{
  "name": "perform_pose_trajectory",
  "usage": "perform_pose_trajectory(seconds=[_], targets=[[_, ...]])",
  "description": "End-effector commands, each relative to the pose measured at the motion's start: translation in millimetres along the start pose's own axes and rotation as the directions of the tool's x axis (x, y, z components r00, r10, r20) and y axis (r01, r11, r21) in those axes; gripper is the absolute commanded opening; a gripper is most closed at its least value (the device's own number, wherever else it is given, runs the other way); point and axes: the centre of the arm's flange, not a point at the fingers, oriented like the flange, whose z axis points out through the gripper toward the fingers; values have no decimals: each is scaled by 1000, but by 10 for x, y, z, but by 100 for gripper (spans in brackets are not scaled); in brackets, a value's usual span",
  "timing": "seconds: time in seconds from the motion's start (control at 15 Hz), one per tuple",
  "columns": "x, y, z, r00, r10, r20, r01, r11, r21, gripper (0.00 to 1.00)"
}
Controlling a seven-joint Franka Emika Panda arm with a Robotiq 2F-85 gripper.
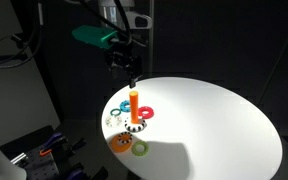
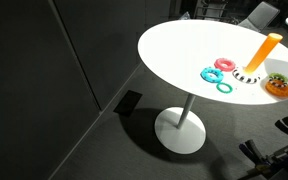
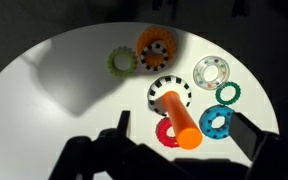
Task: Pick up the white and black ring and put it on the rings stacking stand
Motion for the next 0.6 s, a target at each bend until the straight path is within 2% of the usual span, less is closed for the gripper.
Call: perform_pose_trajectory(seconds=[0.0,0.27,0.33,0.53], targets=[[-254,-24,212,999,5,-45,-7,999,-33,100],[-366,-90,442,999,-18,-42,16,999,-48,100],[-234,-41,426,1000,-6,-25,6,1000,-25,100],[-285,-72,490,1000,-10,-23,10,1000,-24,100]])
